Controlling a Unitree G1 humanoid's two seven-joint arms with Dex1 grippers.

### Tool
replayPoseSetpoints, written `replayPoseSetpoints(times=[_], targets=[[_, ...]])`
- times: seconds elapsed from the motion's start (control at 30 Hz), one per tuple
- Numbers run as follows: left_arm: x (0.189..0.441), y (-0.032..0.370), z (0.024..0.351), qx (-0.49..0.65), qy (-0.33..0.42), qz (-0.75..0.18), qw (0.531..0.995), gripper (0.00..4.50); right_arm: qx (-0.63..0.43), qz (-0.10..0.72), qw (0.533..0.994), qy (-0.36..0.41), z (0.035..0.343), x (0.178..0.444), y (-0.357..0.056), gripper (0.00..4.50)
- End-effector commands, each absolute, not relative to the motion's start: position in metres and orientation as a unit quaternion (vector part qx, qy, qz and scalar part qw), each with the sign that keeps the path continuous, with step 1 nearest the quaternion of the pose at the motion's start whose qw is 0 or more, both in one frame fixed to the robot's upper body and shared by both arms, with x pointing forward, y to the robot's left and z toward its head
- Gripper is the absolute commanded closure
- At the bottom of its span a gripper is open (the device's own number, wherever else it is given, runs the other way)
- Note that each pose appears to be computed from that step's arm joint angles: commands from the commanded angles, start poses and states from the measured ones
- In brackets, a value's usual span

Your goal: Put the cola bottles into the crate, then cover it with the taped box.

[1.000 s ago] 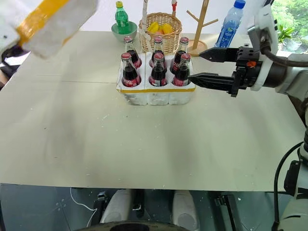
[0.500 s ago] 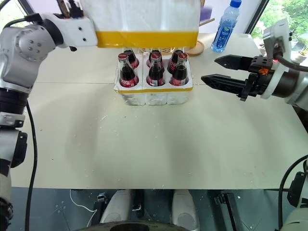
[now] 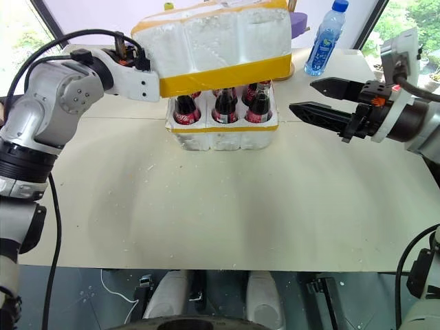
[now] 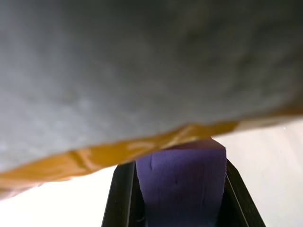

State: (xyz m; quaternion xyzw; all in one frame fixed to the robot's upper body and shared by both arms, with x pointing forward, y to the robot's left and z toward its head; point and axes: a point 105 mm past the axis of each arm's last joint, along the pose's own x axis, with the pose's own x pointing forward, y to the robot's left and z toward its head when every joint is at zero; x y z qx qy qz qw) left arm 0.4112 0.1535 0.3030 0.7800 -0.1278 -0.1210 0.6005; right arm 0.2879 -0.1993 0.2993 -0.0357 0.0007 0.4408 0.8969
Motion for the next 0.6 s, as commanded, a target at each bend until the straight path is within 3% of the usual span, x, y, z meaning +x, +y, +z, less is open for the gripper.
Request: replayPoseSetpoints(times=[0.03,0.1,0.13,0.2,0.3,0.37,0.6], targets=[[0.411,0.158,0.307,0.789,-0.134,-0.105,0.591,4.2,-0.042,0.444,0.895,-0.028,0.311,0.286,-0.198,0.0],[0.412,0.155,0.299,0.787,-0.137,-0.114,0.59,4.2,-0.04,0.444,0.895,-0.029,0.311,0.287,-0.199,0.0],[0.412,0.154,0.295,0.783,-0.136,-0.119,0.595,3.17,-0.039,0.443,0.895,-0.03,0.31,0.288,-0.199,0.0],[0.413,0.152,0.293,0.779,-0.141,-0.119,0.599,2.4,-0.038,0.443,0.895,-0.03,0.31,0.288,-0.199,0.0],[0.416,0.147,0.297,0.77,-0.153,-0.114,0.609,0.72,-0.037,0.443,0.895,-0.029,0.309,0.289,-0.199,0.0],[0.416,0.143,0.301,0.769,-0.164,-0.113,0.607,0.04,-0.037,0.443,0.895,-0.029,0.308,0.289,-0.199,0.0],[0.407,0.146,0.29,0.776,-0.17,-0.137,0.591,0.04,-0.038,0.436,0.899,-0.028,0.307,0.289,-0.203,0.0]])
